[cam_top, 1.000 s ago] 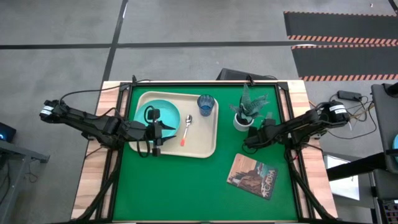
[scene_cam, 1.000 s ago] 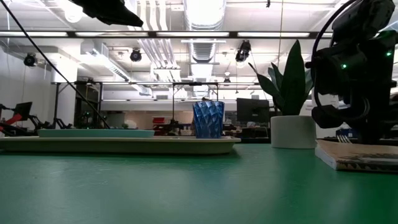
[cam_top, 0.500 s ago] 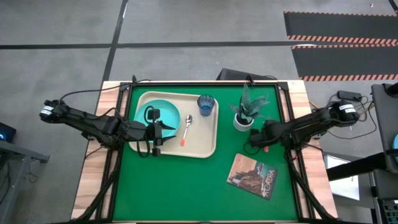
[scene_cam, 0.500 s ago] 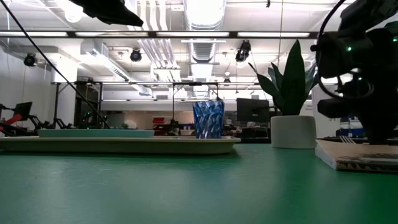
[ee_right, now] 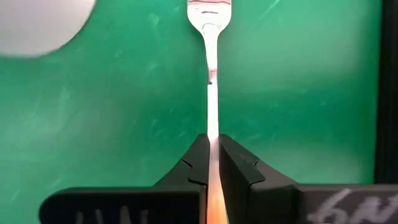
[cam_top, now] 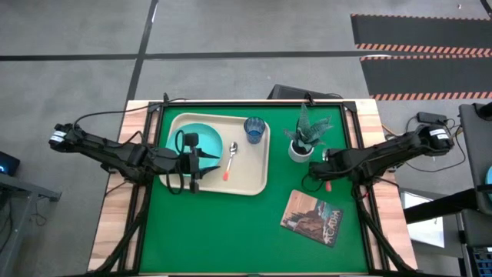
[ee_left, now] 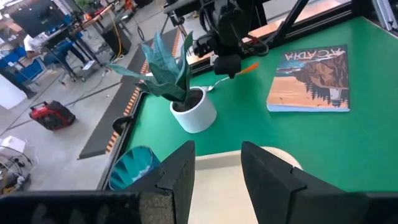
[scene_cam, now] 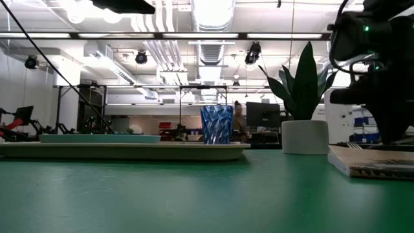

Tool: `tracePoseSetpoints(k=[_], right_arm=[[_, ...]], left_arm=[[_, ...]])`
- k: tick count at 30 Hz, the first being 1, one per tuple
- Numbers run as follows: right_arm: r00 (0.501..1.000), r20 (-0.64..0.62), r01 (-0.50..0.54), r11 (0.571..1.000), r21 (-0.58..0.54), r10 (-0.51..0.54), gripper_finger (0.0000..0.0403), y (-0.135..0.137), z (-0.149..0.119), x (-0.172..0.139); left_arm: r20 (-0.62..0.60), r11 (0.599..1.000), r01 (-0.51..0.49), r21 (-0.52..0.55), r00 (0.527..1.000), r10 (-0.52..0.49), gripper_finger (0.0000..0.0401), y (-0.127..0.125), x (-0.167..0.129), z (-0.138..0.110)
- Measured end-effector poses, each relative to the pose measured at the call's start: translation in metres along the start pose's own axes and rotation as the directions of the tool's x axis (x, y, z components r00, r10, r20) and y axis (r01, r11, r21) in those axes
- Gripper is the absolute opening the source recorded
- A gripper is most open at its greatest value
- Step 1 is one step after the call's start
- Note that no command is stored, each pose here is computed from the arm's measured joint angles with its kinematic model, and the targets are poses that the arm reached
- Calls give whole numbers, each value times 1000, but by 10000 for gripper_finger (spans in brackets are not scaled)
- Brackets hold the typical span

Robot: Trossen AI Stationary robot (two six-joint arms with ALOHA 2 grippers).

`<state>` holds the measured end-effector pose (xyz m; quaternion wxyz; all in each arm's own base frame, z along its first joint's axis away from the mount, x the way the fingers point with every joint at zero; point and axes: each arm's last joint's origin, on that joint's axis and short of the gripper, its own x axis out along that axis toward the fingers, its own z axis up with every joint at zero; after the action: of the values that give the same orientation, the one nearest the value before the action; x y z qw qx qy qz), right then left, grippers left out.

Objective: Pick and place plate/cup/fork/spoon on tray
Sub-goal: Put the orange fork on the gray serving tray

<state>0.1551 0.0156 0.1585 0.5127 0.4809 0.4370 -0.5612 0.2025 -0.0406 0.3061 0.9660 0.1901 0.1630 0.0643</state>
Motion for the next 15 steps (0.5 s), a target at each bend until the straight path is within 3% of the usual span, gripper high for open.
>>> tracePoseSetpoints(k=[8,15], right_arm=[[997,-30,-68,995,-75,66,12,22,-12,-24],[984,-175,-64,982,-176,32,12,34,-27,-39]], left_arm=[[-2,1000,-1,18,1000,1,117,0,0,0],[-5,1000,0,20,1000,0,117,0,0,0]])
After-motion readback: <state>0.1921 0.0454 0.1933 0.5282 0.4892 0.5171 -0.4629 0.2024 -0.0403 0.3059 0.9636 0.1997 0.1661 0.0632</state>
